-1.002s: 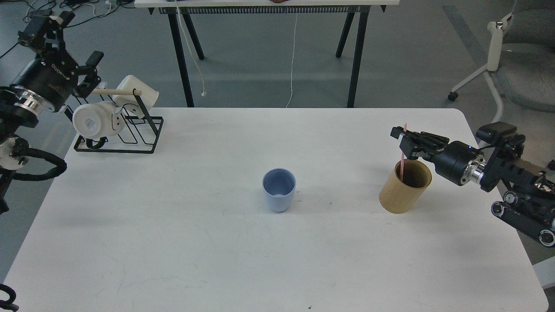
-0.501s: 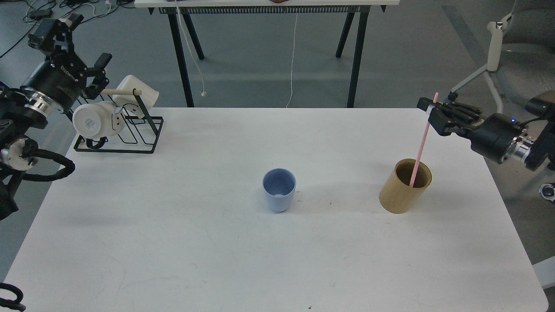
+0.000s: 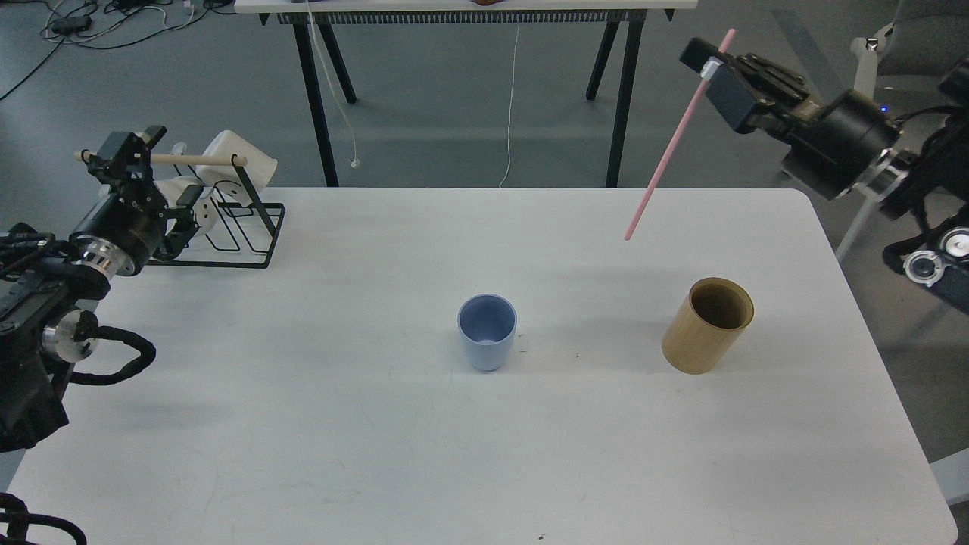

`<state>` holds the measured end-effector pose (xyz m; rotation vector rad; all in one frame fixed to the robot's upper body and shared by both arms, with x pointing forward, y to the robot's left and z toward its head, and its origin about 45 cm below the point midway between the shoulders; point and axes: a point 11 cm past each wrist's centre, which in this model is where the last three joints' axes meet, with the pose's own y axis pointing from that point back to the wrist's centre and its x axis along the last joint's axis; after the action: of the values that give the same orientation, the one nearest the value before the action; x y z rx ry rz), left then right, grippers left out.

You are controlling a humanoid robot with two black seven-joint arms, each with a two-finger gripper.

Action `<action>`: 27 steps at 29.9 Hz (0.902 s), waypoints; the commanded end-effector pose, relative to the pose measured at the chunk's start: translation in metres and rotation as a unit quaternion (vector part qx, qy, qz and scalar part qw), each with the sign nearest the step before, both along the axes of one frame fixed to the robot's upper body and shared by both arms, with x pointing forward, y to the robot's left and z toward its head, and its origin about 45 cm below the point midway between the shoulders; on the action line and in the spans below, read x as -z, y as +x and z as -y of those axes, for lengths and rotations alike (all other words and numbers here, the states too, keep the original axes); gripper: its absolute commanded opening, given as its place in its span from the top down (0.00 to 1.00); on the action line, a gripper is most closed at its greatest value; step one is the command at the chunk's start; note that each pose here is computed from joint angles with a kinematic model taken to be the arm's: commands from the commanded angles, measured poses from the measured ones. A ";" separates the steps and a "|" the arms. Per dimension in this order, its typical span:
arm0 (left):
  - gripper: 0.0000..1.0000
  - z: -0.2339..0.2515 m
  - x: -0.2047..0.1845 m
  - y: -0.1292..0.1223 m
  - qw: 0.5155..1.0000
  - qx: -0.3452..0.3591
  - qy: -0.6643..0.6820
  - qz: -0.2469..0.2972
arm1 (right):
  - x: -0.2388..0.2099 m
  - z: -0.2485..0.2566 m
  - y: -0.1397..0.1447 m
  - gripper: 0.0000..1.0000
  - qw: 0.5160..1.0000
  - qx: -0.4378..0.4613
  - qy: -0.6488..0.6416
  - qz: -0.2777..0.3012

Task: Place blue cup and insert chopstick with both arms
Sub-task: 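Carry the pink stick over the blue cup and lower it in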

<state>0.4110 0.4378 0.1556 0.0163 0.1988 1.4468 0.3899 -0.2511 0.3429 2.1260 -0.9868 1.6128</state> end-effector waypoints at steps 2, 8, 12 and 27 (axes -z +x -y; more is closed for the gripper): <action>0.00 -0.006 0.016 -0.014 1.000 -0.010 -0.003 -0.017 | 0.037 -0.046 0.008 1.00 1.000 -0.018 0.012 0.008; 0.00 -0.009 0.019 -0.017 1.000 -0.013 -0.003 -0.021 | 0.070 -0.064 0.017 1.00 0.999 -0.022 -0.032 0.015; 0.00 -0.008 0.019 -0.017 1.000 -0.013 -0.003 -0.021 | 0.084 -0.085 0.015 1.00 0.999 -0.036 -0.026 0.002; 0.00 0.003 0.025 -0.016 1.000 -0.006 -0.013 -0.023 | 0.107 -0.114 0.017 1.00 0.998 -0.047 -0.032 -0.014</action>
<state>0.3954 0.4346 0.1313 0.0278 0.2547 1.4567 0.4048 -0.1348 0.2423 2.1877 -0.8254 1.6460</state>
